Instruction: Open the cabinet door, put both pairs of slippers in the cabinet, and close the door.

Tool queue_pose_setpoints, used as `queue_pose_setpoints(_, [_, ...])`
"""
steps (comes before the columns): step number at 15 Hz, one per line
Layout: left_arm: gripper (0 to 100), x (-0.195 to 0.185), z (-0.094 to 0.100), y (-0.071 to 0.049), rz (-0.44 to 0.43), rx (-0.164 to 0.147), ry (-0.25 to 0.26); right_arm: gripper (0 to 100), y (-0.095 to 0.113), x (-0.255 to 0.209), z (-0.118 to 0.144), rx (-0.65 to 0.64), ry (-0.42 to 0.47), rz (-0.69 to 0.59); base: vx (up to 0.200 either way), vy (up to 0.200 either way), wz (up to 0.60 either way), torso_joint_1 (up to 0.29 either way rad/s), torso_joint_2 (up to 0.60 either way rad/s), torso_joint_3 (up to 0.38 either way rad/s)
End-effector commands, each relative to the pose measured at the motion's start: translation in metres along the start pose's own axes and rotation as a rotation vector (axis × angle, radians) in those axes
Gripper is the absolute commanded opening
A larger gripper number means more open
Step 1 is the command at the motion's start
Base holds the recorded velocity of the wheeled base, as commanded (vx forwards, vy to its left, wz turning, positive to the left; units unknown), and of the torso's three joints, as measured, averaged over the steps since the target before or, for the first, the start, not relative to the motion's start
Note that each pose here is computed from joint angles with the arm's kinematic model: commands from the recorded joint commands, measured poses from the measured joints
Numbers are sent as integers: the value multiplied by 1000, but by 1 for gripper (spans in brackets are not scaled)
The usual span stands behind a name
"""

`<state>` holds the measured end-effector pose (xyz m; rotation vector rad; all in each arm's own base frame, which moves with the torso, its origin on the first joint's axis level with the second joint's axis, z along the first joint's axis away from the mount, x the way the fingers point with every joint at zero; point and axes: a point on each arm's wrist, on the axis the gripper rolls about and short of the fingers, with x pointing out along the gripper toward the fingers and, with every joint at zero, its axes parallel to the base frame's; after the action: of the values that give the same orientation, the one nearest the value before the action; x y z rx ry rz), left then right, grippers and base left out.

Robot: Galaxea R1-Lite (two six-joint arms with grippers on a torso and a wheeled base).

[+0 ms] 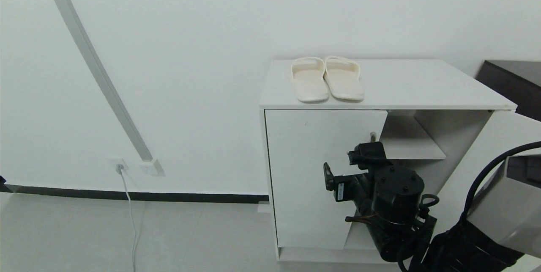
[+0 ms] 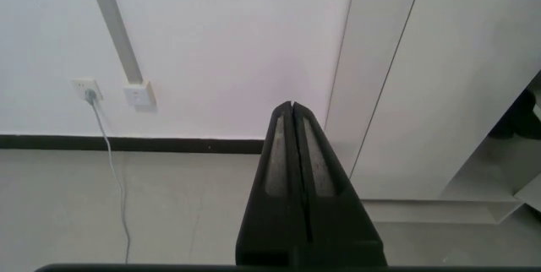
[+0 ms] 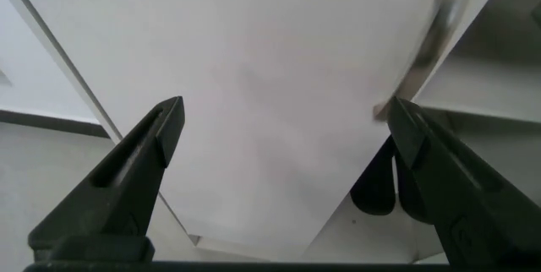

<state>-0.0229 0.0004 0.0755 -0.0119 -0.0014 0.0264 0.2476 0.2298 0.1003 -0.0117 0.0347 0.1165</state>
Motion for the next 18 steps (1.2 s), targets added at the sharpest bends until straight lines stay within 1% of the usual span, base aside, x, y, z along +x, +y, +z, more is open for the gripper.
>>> queue_pose_setpoints(1, [0,0,0,0,0,0,1,100,0,0,0,1,-2,3,0,0,0,198,-510,-315])
queue_pose_setpoints(5, [0,0,0,0,0,0,1,100,-1,1,7,13,-18,3,0,0,0,215,-520,-316])
queue_pose_setpoints(13, [0,0,0,0,0,0,1,100,-1,-1,7,12,-17,6,0,0,0,252,-577,-325])
queue_pose_setpoints(18, [0,0,0,0,0,0,1,100,-4,-4,5,-2,-9,6,0,0,0,202,-435,-243])
